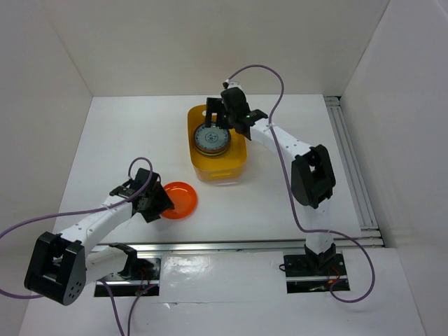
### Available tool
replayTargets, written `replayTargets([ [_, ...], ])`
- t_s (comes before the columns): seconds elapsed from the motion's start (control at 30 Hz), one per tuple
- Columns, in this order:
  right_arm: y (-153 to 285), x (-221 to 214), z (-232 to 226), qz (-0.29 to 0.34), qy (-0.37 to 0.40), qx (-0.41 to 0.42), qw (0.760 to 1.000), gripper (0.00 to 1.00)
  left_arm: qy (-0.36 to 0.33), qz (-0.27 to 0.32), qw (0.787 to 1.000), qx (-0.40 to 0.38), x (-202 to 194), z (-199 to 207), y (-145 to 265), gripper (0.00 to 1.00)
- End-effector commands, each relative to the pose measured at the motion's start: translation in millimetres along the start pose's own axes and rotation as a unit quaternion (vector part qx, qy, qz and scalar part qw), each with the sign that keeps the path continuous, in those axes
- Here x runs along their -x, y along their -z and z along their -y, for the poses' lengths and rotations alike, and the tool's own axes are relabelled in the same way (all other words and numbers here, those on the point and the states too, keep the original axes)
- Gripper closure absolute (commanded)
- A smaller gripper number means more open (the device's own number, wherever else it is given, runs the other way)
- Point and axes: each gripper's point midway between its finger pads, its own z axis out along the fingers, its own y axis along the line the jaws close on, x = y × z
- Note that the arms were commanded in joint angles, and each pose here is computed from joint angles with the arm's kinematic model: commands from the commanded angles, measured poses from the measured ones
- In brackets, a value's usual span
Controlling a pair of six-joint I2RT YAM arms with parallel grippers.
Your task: Place the plates into the plastic bin on the countertop
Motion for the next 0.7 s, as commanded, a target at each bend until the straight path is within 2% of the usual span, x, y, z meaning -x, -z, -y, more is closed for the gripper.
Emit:
replayTargets([
  [0.0,67,80,-55,0.101,0.007,0.073,0.992,0.0,0.005,0.0,1.0,0.013,-4,-8,-4,0.29],
  [0.03,72,84,-56,0.105,0.007,0.076,0.992,0.0,0.005,-0.001,1.0,0.013,-4,-8,-4,0.31],
  [0.17,99,94,-70,0.118,0.009,0.092,0.989,0.0,0.005,0.003,1.0,0.017,-4,-10,-8,0.53],
  [0.33,138,108,-72,0.144,0.006,0.105,0.984,0.0,0.004,-0.003,0.999,0.033,-8,-19,-16,0.53],
  [0.53,154,109,-70,0.144,0.005,0.105,0.984,0.0,0.013,0.0,0.998,0.055,-8,-27,-23,0.5],
  [0.57,165,115,-71,0.154,0.004,0.11,0.982,0.0,0.013,-0.003,0.998,0.059,-9,-28,-24,0.52],
  [0.6,164,113,-65,0.152,0.003,0.104,0.983,0.0,0.018,0.002,0.998,0.062,-8,-29,-24,0.62],
  [0.63,172,117,-66,0.159,0.002,0.107,0.981,0.0,0.022,0.01,0.997,0.068,-5,-31,-25,0.67],
  [0.67,172,117,-60,0.159,0.0,0.102,0.982,0.0,0.021,0.006,0.997,0.073,-6,-33,-26,0.67],
])
